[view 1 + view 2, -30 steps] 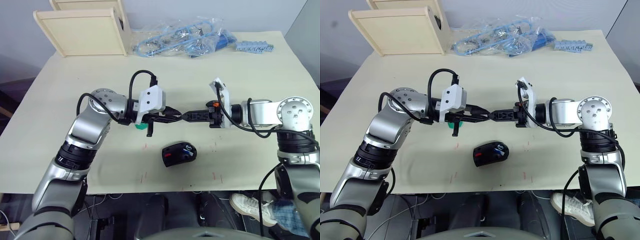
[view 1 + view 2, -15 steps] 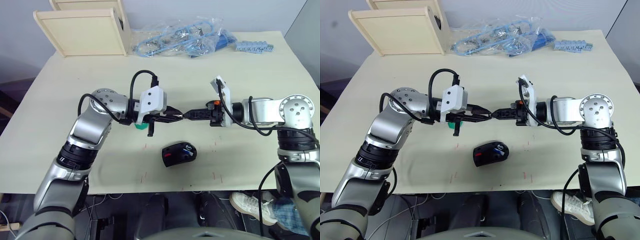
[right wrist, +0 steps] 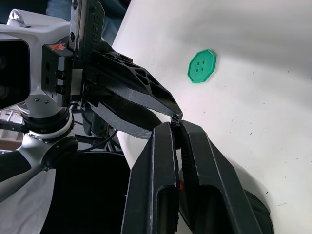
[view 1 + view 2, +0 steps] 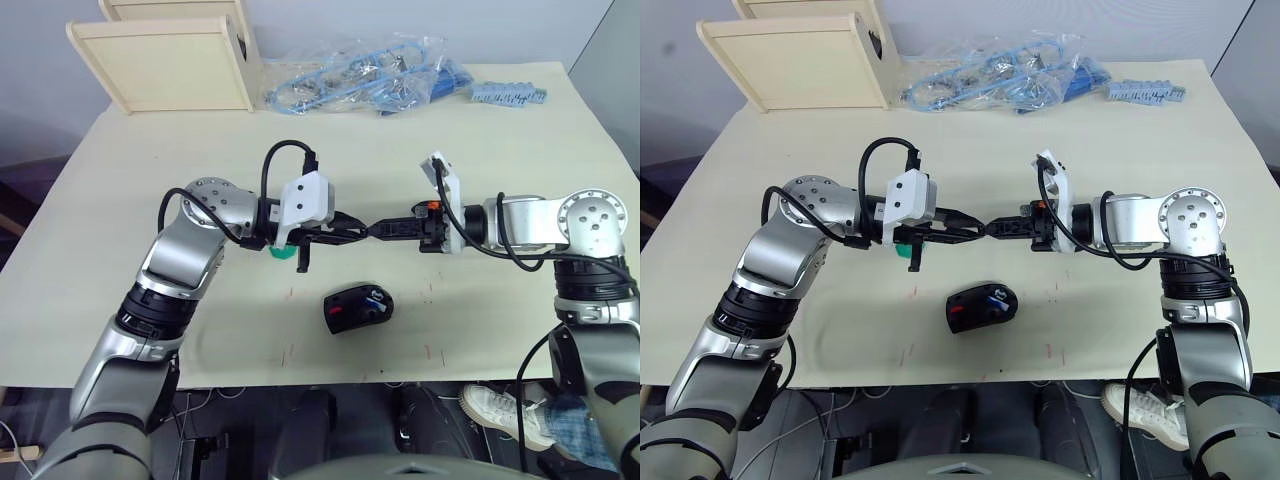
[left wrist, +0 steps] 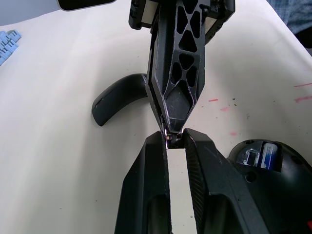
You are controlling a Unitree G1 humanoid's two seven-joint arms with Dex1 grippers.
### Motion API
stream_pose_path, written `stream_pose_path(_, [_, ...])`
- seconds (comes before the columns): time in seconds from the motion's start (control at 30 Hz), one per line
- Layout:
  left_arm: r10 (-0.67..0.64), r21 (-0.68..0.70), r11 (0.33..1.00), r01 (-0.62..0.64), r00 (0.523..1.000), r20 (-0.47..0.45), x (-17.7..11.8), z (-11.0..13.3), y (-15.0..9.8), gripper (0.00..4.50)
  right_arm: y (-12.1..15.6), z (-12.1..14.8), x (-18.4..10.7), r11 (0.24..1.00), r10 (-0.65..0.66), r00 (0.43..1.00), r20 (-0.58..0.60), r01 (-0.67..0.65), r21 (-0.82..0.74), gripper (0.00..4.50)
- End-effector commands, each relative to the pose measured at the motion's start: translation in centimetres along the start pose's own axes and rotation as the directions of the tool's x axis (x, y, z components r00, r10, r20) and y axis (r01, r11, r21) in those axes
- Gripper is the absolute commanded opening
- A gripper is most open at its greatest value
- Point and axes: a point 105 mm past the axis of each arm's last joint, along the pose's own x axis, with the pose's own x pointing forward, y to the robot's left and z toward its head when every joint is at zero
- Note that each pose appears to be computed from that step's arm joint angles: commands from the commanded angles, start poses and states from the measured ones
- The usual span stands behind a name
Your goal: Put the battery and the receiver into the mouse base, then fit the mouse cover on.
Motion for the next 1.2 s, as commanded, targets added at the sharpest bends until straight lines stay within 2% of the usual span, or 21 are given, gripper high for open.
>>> stream_pose_path(0.03, [0.032,-0.027,0.999,-0.031,0.999,0.039,-0.6,0.6,0.1,0.00,1.3,0.6,-0.3,0.998,0.040,0.999,0.008,-0.040,-0.047,0.04])
stream_pose_path(0.07, [0.038,-0.065,0.997,-0.034,0.998,0.051,-0.8,0.5,0.0,1.00,1.3,0.5,-0.4,0.998,0.037,0.999,0.007,-0.036,-0.049,0.00])
stream_pose_path(0.13, [0.056,-0.122,0.991,-0.047,0.996,0.065,-1.2,0.3,-0.3,1.43,1.2,0.4,-0.7,0.998,0.028,1.000,0.005,-0.028,-0.053,0.00])
stream_pose_path(0.27, [0.061,-0.233,0.972,-0.039,0.994,0.087,-1.8,0.1,-1.9,3.23,0.5,0.0,-1.7,0.997,-0.013,1.000,-0.004,0.013,-0.070,0.00])
stream_pose_path(0.33, [0.060,-0.277,0.960,-0.035,0.995,0.083,-2.0,-0.2,-2.8,4.30,0.2,-0.3,-2.3,0.996,-0.033,0.999,-0.009,0.033,-0.079,0.00])
stream_pose_path(0.37, [0.060,-0.298,0.954,-0.034,0.995,0.078,-2.0,-0.5,-3.4,4.41,0.0,-0.5,-2.8,0.996,-0.044,0.999,-0.012,0.043,-0.080,0.00])
stream_pose_path(0.67, [0.037,-0.419,0.907,-0.037,0.999,-0.008,-0.7,-2.8,-7.9,4.41,-1.1,-2.9,-6.0,0.990,-0.118,0.992,-0.038,0.114,-0.088,0.00])
stream_pose_path(1.03, [0.052,-0.394,0.916,-0.083,0.995,-0.088,1.0,-4.9,-9.2,4.41,-1.7,-4.9,-8.2,0.979,-0.189,0.981,-0.029,0.186,-0.084,0.00])
stream_pose_path(1.2, [0.041,-0.376,0.924,-0.069,0.996,-0.082,1.8,-5.0,-9.0,4.41,-1.8,-5.3,-8.6,0.976,-0.207,0.978,-0.016,0.205,-0.072,0.00])
